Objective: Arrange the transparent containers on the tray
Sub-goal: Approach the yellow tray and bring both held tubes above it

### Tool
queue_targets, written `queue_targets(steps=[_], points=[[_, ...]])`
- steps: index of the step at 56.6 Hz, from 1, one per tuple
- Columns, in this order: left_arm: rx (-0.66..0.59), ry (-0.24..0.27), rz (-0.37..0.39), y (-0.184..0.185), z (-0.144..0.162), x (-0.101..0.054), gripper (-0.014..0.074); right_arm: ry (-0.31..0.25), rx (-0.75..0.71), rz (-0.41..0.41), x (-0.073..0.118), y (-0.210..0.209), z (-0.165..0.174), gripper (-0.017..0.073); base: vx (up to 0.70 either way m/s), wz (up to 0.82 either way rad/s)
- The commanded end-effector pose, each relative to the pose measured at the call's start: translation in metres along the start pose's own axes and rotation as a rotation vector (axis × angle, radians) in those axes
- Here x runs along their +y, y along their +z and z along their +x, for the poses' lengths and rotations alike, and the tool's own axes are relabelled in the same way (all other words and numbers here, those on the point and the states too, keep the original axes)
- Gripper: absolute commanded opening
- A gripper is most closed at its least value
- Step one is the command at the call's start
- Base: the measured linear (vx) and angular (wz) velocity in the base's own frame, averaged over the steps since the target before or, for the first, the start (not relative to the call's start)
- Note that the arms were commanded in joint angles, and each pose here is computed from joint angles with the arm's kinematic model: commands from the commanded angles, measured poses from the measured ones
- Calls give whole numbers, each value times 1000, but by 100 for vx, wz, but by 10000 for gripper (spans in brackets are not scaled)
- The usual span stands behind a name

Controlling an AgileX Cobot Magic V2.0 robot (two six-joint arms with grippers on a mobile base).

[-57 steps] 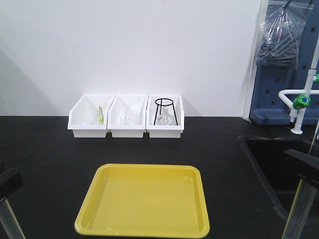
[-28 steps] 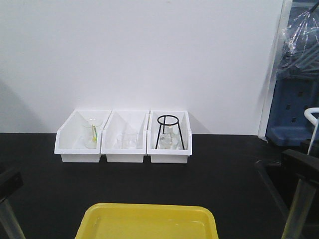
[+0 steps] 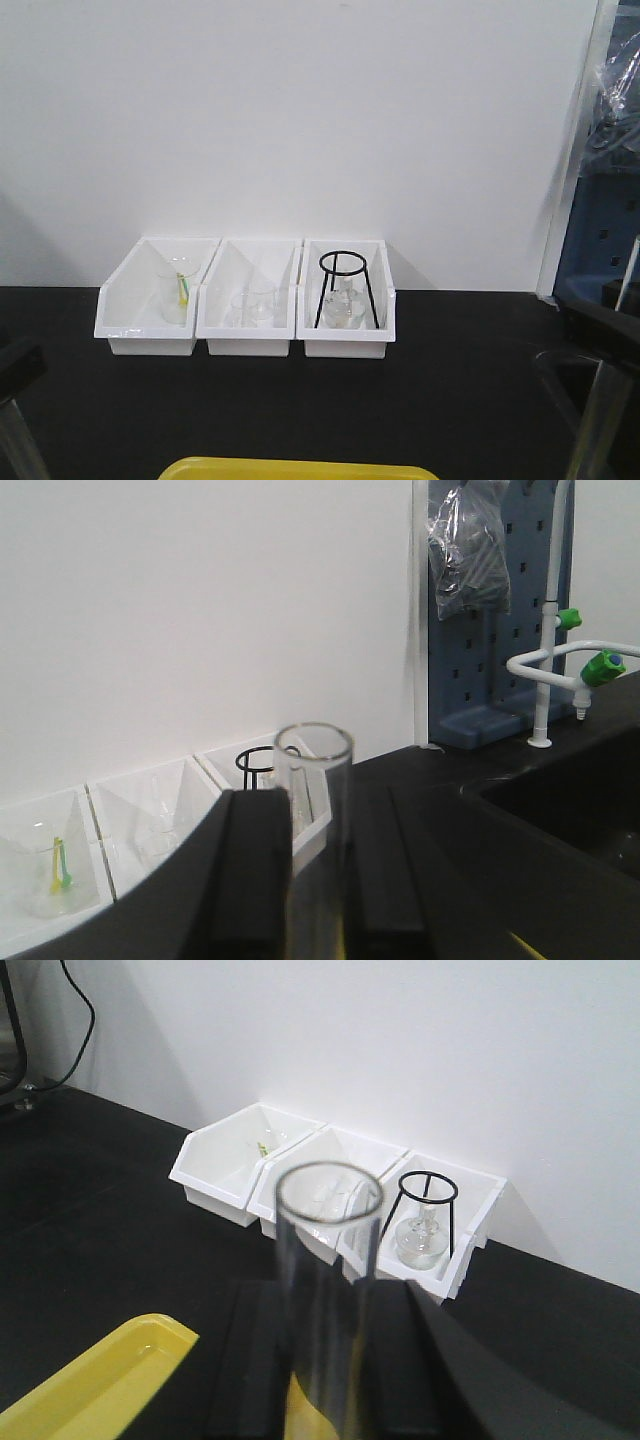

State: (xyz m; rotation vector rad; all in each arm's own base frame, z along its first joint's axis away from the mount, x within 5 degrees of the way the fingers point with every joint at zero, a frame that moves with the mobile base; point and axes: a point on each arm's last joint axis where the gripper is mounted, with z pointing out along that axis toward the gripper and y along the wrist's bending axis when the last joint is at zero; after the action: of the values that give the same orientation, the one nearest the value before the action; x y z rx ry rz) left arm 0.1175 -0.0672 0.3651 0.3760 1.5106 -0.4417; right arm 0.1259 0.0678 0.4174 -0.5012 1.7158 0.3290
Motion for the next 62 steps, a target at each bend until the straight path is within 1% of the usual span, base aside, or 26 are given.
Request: queue_targets(steps=[1, 58, 60, 62], points=[[-122, -16, -11, -3, -18, 1, 104, -14, -118, 23, -2, -6, -18, 83, 8, -1], [-122, -17, -11, -3, -18, 1, 104, -11, -119, 21, -2, -6, -18, 83, 1, 0], [-118, -15, -11, -3, -18, 1, 104, -6, -119, 21, -2, -6, -18, 83, 0, 0], [-115, -18, -10, -2, -17, 1, 104, 10, -114, 19, -2, -4, -17, 83, 0, 0]])
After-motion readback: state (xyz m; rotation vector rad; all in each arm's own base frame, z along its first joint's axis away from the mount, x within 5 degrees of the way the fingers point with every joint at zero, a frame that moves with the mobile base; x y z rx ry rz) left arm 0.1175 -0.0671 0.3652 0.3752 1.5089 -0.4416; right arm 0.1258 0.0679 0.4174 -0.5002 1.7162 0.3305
